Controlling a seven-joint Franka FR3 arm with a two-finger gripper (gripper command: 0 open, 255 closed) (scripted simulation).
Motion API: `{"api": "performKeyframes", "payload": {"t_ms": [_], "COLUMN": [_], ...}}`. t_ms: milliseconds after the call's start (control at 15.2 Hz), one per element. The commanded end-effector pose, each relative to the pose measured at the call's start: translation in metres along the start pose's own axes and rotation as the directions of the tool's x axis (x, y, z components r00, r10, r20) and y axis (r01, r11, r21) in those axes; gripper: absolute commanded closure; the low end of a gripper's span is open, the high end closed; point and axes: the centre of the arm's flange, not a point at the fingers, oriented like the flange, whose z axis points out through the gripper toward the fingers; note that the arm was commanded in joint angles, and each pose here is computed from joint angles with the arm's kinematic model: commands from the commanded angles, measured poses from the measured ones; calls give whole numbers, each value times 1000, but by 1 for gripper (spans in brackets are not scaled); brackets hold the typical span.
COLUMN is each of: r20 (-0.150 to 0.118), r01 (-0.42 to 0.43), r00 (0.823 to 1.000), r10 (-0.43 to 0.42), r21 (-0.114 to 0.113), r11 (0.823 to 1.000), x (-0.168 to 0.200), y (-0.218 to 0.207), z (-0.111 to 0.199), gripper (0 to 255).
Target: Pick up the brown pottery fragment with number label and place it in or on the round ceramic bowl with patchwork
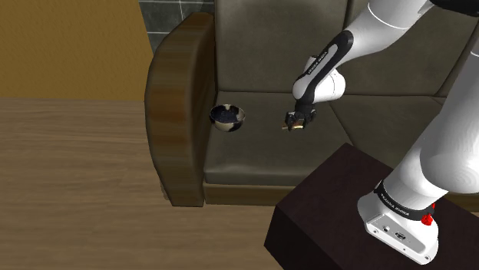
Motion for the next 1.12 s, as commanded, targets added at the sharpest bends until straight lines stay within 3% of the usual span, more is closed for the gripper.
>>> {"api": "performKeyframes", "payload": {"t_ms": [0, 1056], "r20": [0, 0], "r01": [0, 0], "r00": [1000, 1000], "r10": [0, 0], "r21": [0, 0], "r11": [1000, 1000], "x": [1, 2], "y": [0, -3], "z": [-10, -95], "gripper": [255, 255]}}
